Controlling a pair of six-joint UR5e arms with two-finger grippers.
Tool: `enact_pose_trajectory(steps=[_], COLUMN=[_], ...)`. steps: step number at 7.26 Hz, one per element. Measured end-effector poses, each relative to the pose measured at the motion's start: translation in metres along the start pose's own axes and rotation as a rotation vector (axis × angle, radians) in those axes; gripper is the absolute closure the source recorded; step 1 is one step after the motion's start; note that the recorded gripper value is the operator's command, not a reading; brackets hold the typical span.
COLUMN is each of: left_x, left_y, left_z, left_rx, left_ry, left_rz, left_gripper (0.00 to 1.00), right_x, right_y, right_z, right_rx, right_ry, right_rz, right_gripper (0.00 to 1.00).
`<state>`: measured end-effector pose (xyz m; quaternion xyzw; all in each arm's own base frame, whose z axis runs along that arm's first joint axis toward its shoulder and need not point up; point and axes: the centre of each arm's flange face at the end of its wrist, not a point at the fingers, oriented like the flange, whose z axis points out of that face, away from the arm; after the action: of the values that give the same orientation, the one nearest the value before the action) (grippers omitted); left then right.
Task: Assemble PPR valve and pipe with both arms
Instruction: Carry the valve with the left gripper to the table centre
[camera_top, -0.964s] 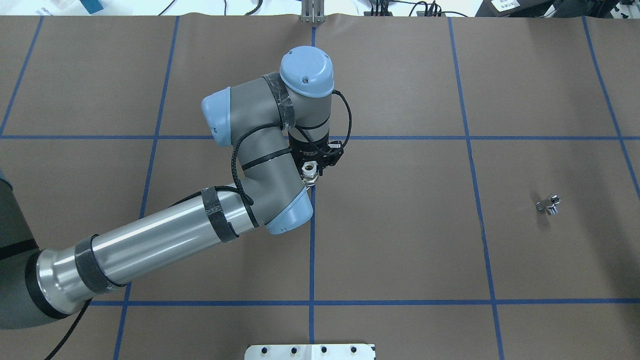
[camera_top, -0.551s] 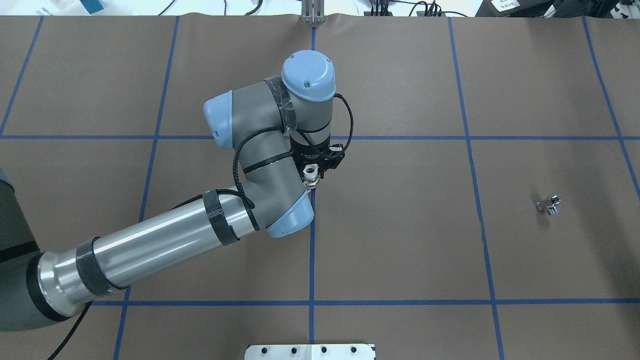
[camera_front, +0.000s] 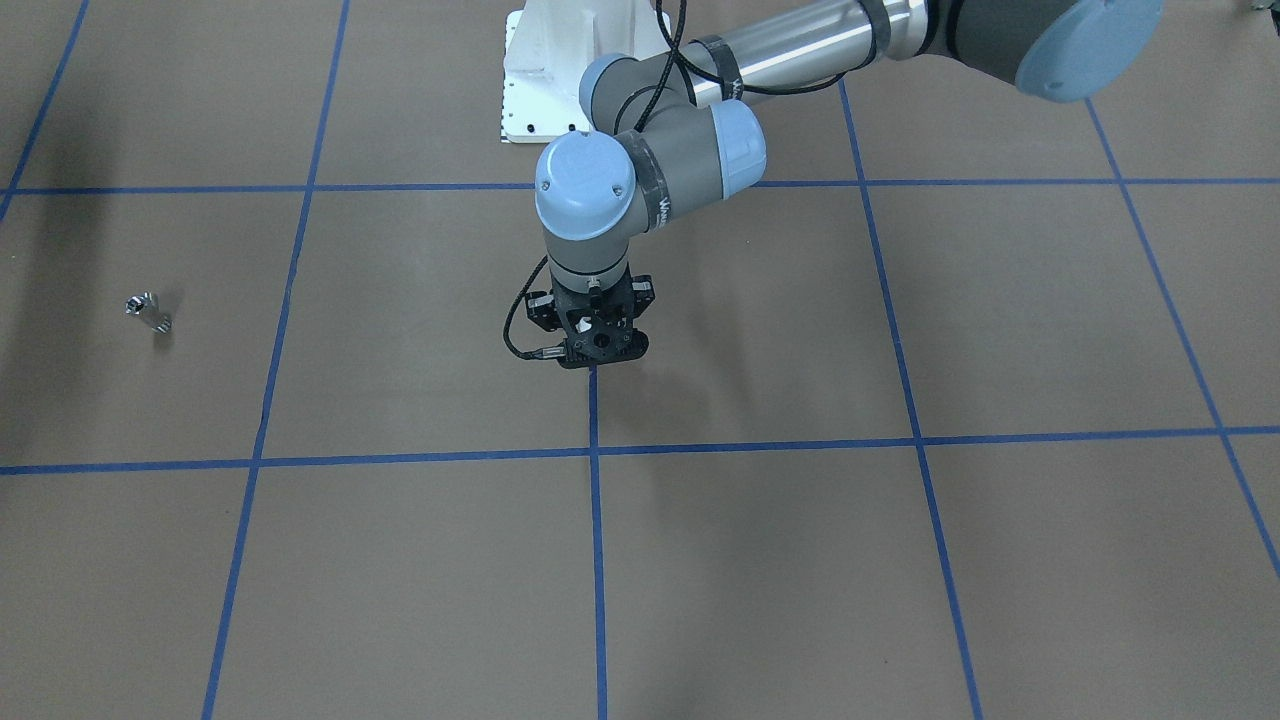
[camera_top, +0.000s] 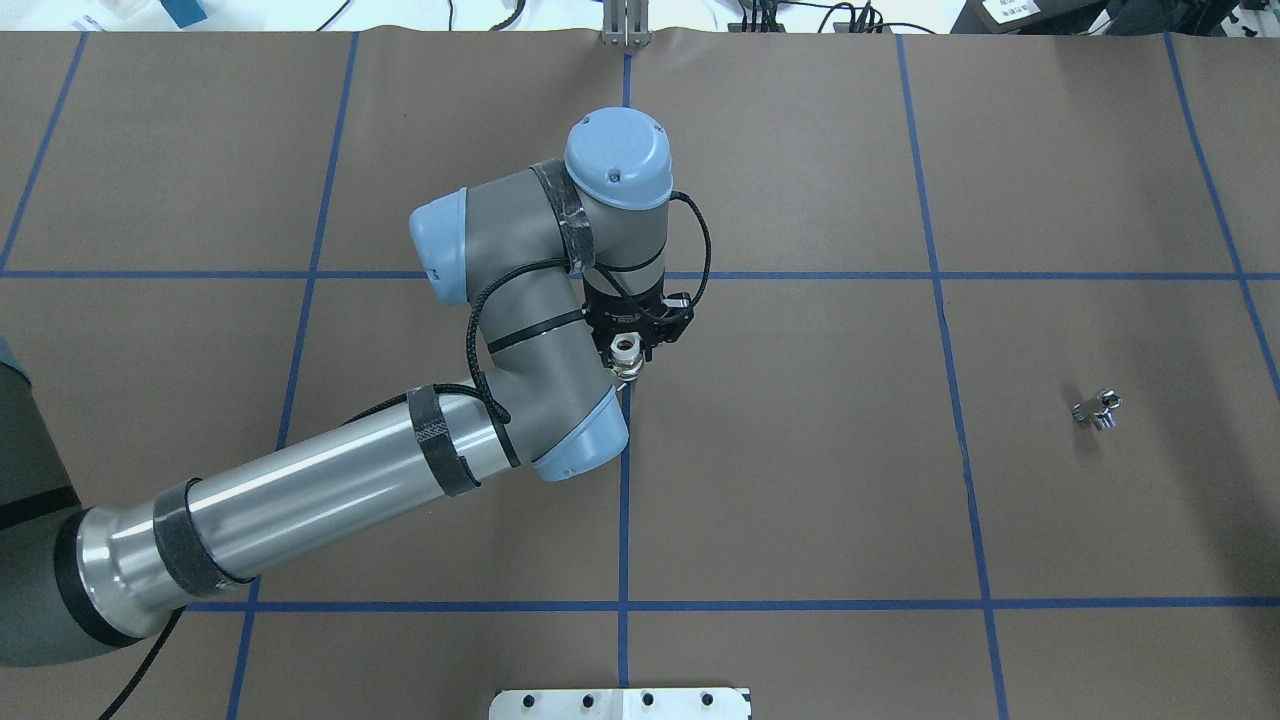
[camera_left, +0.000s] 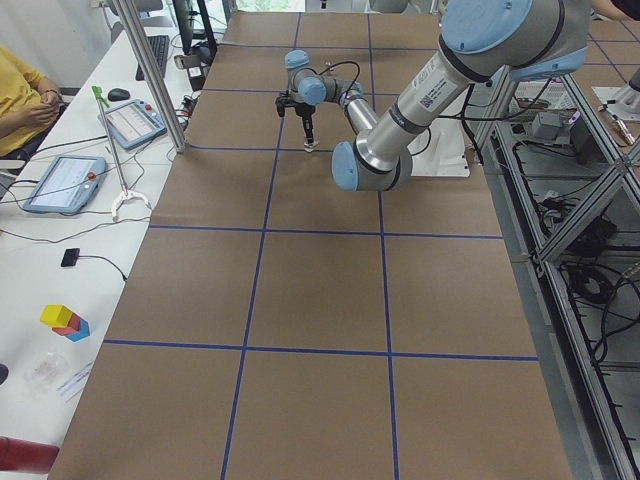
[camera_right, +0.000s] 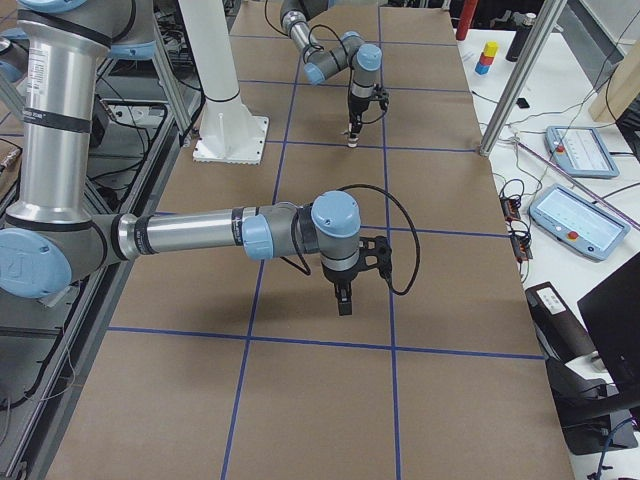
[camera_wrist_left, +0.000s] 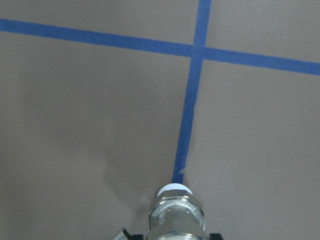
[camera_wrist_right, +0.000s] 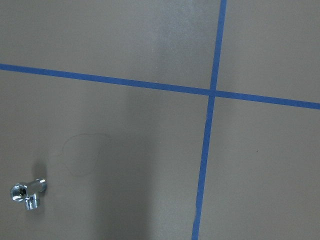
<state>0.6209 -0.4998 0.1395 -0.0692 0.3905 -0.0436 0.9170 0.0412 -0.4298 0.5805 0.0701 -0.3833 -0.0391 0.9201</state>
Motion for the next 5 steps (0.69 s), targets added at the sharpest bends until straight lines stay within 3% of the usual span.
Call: enact_pose_trajectory(steps=[3,5], left_x=[-0.0001,-0.0004], left_y=[0.0013,0.0018], left_z=[0.0016,0.0018], left_rx=[-0.002,-0.003], left_ry=[-0.002,-0.003], left_rz=[-0.005,-0.007], left_gripper=[0.05,0.01], right_x=[0.0003,0.0004], right_y=[-0.0003,-0.0003], right_z=[0.0004,0.0006], right_rx=[-0.001,-0.002], right_ry=[0.0,0.0], right_rz=[0.002,0.002], right_gripper=[0.0,0.0])
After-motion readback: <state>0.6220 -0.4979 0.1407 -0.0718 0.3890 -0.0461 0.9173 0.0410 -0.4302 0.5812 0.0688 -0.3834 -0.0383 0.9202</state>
